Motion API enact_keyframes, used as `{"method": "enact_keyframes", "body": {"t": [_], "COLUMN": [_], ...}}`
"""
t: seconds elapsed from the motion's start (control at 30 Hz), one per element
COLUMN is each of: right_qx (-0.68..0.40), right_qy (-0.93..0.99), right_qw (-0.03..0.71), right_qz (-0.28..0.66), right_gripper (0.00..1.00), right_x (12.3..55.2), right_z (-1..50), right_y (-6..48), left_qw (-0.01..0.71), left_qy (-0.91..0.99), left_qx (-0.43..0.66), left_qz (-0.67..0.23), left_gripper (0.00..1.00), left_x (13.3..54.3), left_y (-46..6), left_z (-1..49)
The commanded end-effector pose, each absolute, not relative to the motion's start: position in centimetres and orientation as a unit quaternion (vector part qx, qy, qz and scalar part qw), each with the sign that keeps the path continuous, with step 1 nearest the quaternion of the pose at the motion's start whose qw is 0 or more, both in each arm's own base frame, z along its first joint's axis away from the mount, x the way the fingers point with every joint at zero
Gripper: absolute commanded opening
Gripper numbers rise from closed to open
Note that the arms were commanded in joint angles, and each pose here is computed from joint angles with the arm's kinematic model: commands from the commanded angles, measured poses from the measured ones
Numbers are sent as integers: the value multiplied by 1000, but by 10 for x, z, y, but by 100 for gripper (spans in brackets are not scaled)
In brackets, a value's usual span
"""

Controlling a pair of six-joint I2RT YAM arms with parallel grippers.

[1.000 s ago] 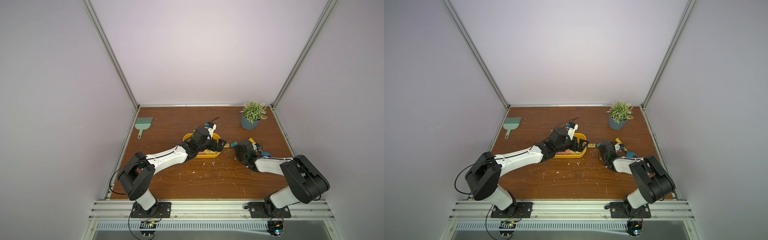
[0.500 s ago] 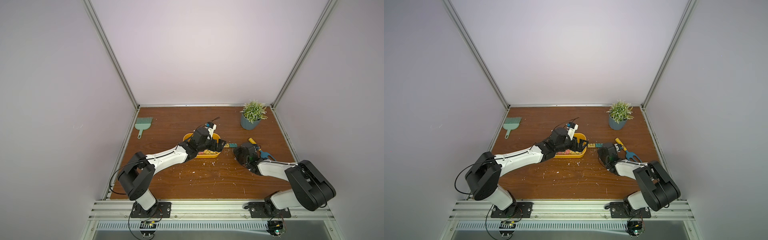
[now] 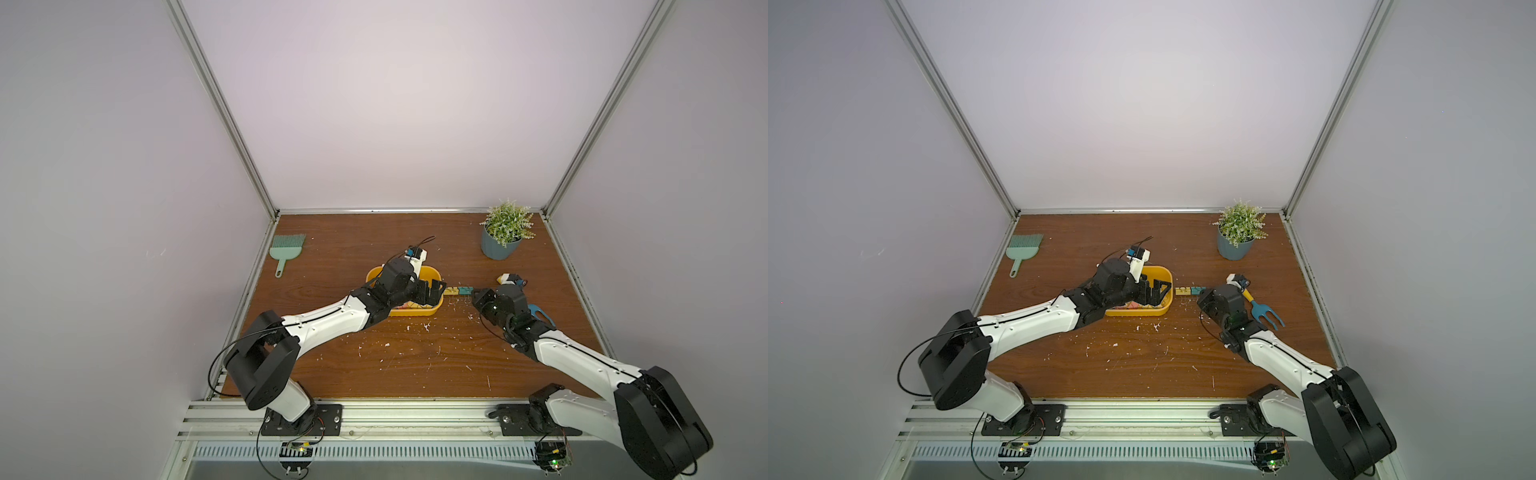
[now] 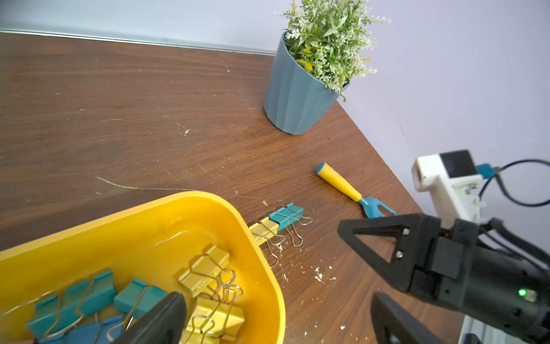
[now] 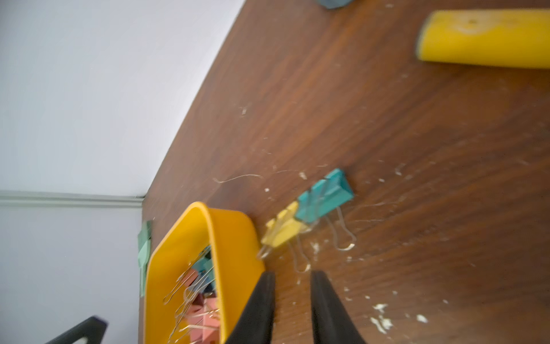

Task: Take out the binder clips from the storage box
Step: Pick up the binder clip from the storage box.

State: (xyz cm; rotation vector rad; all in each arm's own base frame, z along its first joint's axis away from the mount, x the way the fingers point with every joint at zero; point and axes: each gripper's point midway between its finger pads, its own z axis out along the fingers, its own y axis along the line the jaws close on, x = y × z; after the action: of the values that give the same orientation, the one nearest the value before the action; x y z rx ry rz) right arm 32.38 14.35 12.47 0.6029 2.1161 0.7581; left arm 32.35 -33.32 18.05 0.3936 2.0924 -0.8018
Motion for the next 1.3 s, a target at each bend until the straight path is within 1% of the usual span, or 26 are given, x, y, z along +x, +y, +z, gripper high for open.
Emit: {"method": "enact_keyframes", "body": {"t": [0.0, 0.1, 0.23, 0.4, 0.63, 0.73, 0.83, 0.93, 1.27], "right_qx": [80, 22, -24, -57, -91, -76, -66, -66, -52], "right_qy": [855, 880, 901, 925, 944, 950, 952, 955, 959], "right_qw": [402, 372, 357, 329, 296, 292, 288, 274, 269], "right_qz": [317, 294, 246, 183, 112, 87, 85, 88, 70], "right_gripper": [27, 26, 25, 23, 24, 26, 29, 29, 31], "right_x": [331, 334, 336, 343, 348, 353, 354, 352, 358], "right_z": [161, 159, 147, 136, 118, 114, 111, 105, 95], "right_y": [183, 203, 222, 238, 261, 259, 260, 263, 261], "left_qw": [453, 465, 480, 485, 494, 496, 498, 499, 499], "left_qy": [832, 828, 820, 824, 822, 821, 820, 820, 818], "left_qx": [114, 79, 56, 44, 33, 30, 28, 28, 29], "left_qz": [-300, -304, -305, -290, -282, -282, -281, -280, -287], "left_gripper": [100, 100, 100, 100, 100, 100, 100, 100, 100], "left_x": [335, 338, 337, 334, 333, 333, 332, 331, 331], "left_y": [-307, -285, -262, -246, -237, -236, -235, -233, -235], "left_z": [189, 190, 191, 188, 188, 189, 191, 191, 193]}}
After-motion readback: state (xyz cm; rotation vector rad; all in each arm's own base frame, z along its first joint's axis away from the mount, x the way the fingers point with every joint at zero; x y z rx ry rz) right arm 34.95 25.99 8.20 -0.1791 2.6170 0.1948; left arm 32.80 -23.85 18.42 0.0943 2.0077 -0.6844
